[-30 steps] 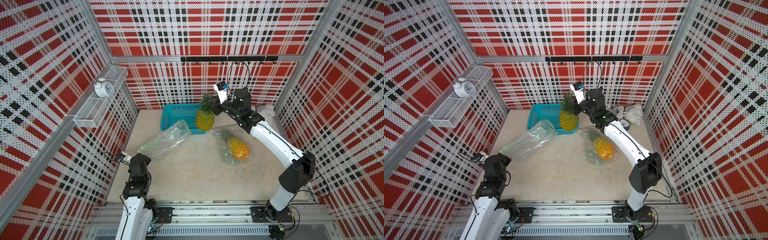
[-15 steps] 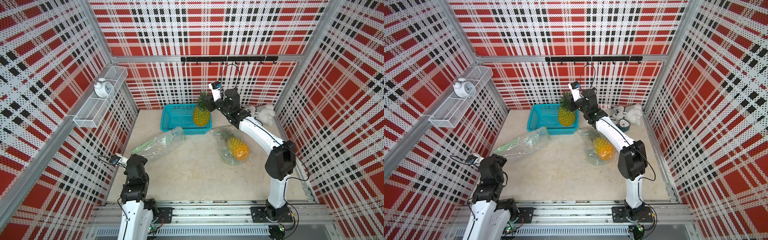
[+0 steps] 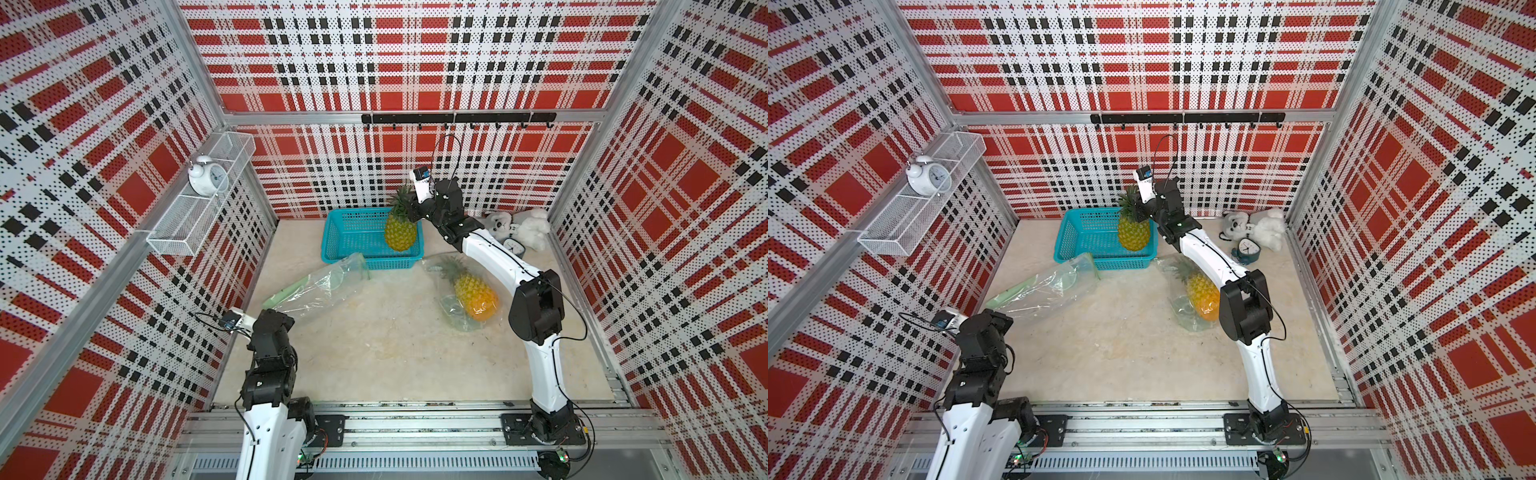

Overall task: Open the zip-top bag and take out the pineapple
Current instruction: Place the pineapple in the basket, then place the zipper food storage bag at the center of the board.

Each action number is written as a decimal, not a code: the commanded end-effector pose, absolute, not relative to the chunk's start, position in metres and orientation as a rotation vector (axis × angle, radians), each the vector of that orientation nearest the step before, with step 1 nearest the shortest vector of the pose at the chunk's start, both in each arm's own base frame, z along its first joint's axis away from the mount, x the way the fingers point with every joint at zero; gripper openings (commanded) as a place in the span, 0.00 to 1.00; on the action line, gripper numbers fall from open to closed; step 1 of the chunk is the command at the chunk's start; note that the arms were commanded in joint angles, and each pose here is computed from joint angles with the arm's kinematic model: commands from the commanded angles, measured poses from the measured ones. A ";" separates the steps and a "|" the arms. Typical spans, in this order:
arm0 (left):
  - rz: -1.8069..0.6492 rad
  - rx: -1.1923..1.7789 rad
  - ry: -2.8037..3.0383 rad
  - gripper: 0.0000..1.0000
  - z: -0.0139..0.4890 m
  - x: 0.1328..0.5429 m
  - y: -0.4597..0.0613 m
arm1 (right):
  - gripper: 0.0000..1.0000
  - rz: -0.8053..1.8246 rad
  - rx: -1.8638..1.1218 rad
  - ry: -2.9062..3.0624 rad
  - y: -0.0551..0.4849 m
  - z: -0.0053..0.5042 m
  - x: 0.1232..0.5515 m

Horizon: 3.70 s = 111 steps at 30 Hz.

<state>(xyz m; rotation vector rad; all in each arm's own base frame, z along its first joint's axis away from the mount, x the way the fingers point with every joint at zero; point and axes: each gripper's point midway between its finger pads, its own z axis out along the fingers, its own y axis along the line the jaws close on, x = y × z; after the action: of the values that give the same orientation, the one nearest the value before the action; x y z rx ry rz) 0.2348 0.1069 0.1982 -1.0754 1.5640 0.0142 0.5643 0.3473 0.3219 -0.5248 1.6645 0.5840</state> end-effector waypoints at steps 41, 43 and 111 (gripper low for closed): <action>-0.008 -1.039 1.530 0.00 0.212 0.235 0.106 | 0.28 0.547 -0.562 1.702 0.364 0.279 0.564; -0.009 -1.039 1.528 0.00 0.213 0.235 0.106 | 0.36 0.549 -0.560 1.687 0.364 0.288 0.562; -0.574 -0.529 1.960 0.88 0.142 0.308 -0.035 | 0.72 0.643 -0.481 1.757 0.248 0.272 0.344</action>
<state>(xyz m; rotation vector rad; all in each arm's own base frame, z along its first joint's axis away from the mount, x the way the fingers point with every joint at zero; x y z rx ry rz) 0.3023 -0.0241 0.1326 -0.5954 2.0045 -0.5094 0.3482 0.2515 0.2691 -0.4881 1.7642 0.6631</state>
